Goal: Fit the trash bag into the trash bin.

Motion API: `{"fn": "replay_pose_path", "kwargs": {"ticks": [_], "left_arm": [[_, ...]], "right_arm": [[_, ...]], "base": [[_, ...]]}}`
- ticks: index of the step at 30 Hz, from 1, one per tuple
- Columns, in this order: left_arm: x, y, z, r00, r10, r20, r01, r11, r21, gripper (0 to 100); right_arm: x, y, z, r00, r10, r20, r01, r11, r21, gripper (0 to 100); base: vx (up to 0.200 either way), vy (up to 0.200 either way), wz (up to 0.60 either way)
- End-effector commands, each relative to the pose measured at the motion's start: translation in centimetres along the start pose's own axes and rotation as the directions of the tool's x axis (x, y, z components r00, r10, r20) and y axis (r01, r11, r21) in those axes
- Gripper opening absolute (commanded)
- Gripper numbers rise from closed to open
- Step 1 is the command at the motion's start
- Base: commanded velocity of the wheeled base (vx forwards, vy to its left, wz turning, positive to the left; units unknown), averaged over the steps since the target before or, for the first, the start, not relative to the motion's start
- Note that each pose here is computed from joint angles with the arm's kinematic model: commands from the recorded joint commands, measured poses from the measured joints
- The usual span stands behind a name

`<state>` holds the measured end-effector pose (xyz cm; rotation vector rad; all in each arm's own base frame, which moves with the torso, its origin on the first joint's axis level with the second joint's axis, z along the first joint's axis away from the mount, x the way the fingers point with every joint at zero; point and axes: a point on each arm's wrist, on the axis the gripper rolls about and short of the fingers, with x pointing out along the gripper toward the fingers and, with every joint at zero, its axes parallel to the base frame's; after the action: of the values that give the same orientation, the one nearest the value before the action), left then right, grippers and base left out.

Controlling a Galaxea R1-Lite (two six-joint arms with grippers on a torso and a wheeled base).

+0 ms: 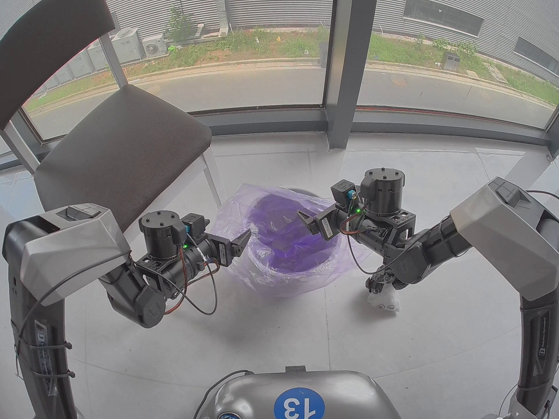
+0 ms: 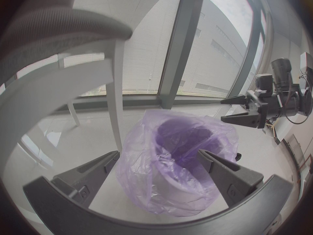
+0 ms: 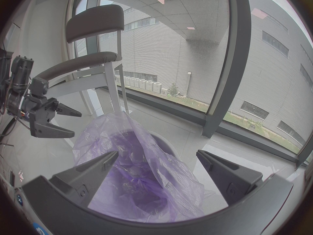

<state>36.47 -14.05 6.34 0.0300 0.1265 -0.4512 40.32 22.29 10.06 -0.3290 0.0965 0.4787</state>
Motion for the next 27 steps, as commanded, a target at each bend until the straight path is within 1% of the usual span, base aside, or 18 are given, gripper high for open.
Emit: {"fn": "replay_pose_path", "kwargs": {"ticks": [1,5,8,9,11,14,21,25,27], "left_arm": [[-1.8,-1.4,2.5,0.997,-0.033,0.074,0.032,0.999,0.017,100],[-2.9,-1.8,4.8,0.990,-0.036,0.136,0.031,0.999,0.041,100],[-3.2,-2.2,6.1,0.982,-0.042,0.184,0.036,0.999,0.034,100],[-3.3,-2.2,6.7,0.974,-0.041,0.222,0.036,0.999,0.026,100],[-3.3,-2.0,7.0,0.965,-0.025,0.262,0.020,1.000,0.023,100],[-3.7,-1.9,7.0,0.963,-0.019,0.268,0.012,1.000,0.029,100],[-4.7,-2.4,7.6,0.957,-0.042,0.285,0.035,0.999,0.032,100],[-5.3,-2.9,7.7,0.947,-0.064,0.314,0.054,0.998,0.040,100],[-5.3,-2.9,7.6,0.947,-0.065,0.314,0.055,0.998,0.041,100]], "right_arm": [[-1.1,-0.3,1.0,1.000,-0.004,0.013,0.004,1.000,0.002,100],[-1.2,-0.5,1.2,1.000,-0.006,0.015,0.006,1.000,0.004,100],[-1.3,-0.4,1.1,1.000,-0.004,0.013,0.004,1.000,0.003,100],[-1.4,-0.4,1.2,1.000,-0.004,0.013,0.004,1.000,0.002,100],[-1.4,-0.4,1.1,1.000,-0.003,0.009,0.003,1.000,0.002,100],[-1.5,-0.3,1.0,1.000,-0.002,0.004,0.002,1.000,0.001,100],[-1.5,-0.3,0.8,1.000,0.001,-0.005,-0.001,1.000,0.001,100],[-1.5,0.0,0.2,1.000,0.022,-0.022,-0.022,1.000,0.000,100],[-1.6,0.7,-0.2,0.998,0.058,-0.041,-0.058,0.998,-0.002,100]], "base": [[0.000,0.000,0.00],[0.000,0.000,0.00],[0.000,0.000,0.00],[0.000,0.000,0.00],[0.200,0.000,0.00],[0.200,0.000,0.00],[0.200,0.000,0.00],[0.000,0.000,0.00],[0.000,0.000,0.00]]}}
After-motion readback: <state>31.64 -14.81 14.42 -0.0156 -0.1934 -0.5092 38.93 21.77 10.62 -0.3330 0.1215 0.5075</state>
